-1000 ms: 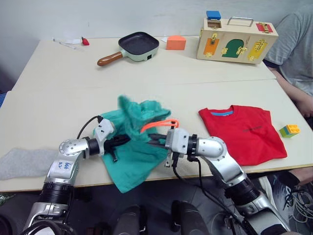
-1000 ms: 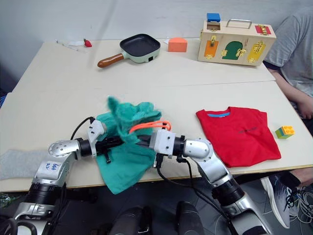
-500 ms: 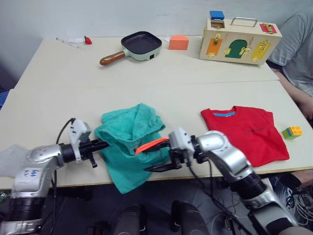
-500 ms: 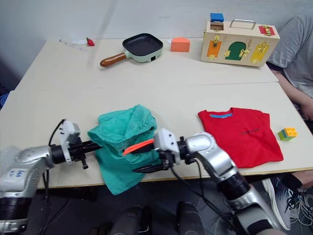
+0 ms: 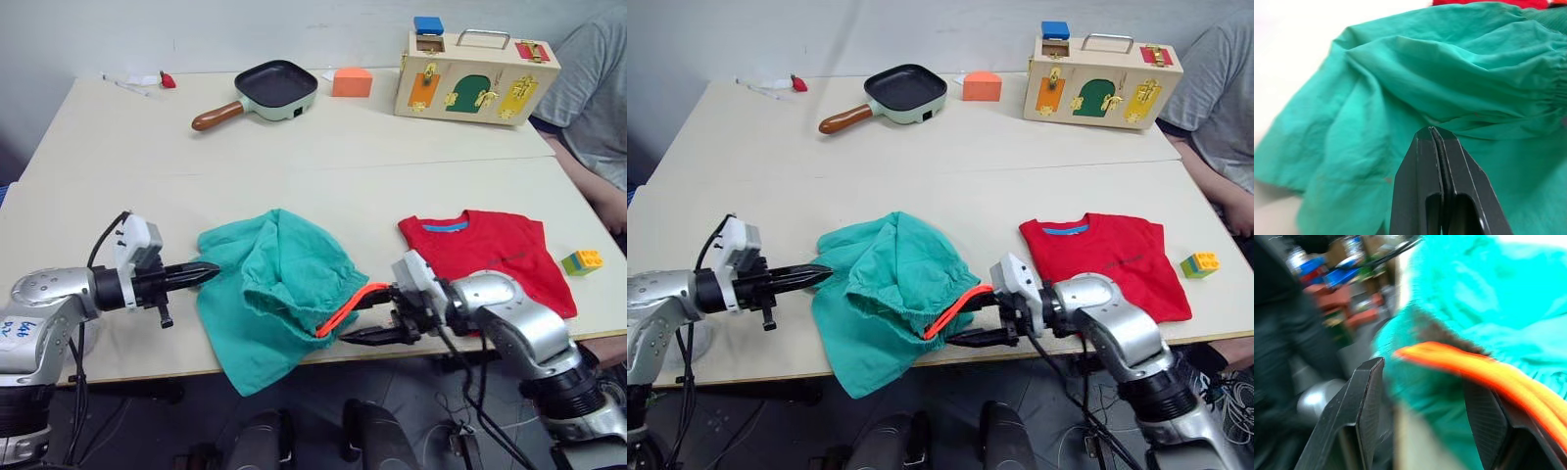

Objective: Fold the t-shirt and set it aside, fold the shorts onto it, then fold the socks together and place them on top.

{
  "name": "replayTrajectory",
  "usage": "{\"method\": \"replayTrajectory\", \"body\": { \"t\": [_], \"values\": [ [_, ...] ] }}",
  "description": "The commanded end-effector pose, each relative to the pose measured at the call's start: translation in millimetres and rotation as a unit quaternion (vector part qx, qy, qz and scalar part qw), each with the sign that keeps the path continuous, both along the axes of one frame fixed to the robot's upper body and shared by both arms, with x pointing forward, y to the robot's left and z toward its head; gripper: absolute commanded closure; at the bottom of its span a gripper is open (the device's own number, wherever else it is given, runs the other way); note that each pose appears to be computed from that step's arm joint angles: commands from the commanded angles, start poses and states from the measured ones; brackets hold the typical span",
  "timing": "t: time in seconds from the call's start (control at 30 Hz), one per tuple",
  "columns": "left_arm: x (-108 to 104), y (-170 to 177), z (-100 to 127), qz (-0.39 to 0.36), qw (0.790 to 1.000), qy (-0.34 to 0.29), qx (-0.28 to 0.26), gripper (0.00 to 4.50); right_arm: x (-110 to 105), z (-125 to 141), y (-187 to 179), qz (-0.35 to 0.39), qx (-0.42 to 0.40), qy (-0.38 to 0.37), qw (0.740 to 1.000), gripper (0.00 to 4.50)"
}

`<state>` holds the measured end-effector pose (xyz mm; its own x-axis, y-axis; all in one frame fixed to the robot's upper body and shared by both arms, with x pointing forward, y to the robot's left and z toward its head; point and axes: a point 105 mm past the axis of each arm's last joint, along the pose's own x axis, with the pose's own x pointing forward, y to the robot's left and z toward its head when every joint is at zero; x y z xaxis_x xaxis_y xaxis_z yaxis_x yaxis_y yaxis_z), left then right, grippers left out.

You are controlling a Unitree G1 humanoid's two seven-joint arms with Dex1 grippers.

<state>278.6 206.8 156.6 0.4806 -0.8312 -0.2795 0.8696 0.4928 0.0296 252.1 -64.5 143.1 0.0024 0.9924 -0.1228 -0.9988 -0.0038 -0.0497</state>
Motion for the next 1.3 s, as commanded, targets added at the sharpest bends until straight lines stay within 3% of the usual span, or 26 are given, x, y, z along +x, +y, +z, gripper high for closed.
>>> {"method": "replayTrajectory", "body": {
  "t": [0.03,0.23,0.43,0.57,0.7,0.83,0.9,0.97,1.03,1.2,1.3],
  "values": [
    [-3,-5,7,-0.017,1.000,-0.018,0.005,4.50,-14,0,-6,0.013,-0.004,-0.009,1.000,2.08],
    [-3,-2,13,-0.021,0.999,-0.026,0.004,4.50,-37,3,-28,-0.002,-0.010,0.072,0.997,2.08],
    [-9,-1,10,-0.027,0.999,-0.020,0.005,4.50,-43,-32,-86,-0.083,-0.115,0.122,0.982,2.08],
    [-11,-4,6,-0.036,0.999,-0.021,0.002,4.50,-59,-47,-124,-0.095,-0.174,0.179,0.964,2.08],
    [-10,-11,1,-0.047,0.999,-0.021,-0.003,4.50,-58,-23,-135,-0.111,-0.123,0.220,0.961,2.08],
    [-11,-18,-7,-0.059,0.998,-0.018,-0.004,4.50,-48,26,-137,-0.128,0.008,0.285,0.950,2.08],
    [-10,-20,-8,-0.060,0.998,-0.019,-0.006,4.50,-31,24,-139,-0.171,-0.013,0.228,0.959,2.08],
    [-8,-22,-9,-0.061,0.998,-0.021,-0.007,4.50,-12,1,-137,-0.204,-0.095,0.150,0.963,2.08],
    [-6,-23,-10,-0.062,0.998,-0.022,-0.007,4.50,1,-15,-127,-0.216,-0.127,0.114,0.961,2.08],
    [-1,-22,-12,-0.058,0.998,-0.030,-0.001,4.50,23,-34,-79,-0.187,-0.137,0.058,0.971,2.08],
    [2,-21,-13,-0.052,0.998,-0.037,0.002,4.50,36,-11,-43,-0.172,-0.057,0.027,0.983,2.08]
  ]
}}
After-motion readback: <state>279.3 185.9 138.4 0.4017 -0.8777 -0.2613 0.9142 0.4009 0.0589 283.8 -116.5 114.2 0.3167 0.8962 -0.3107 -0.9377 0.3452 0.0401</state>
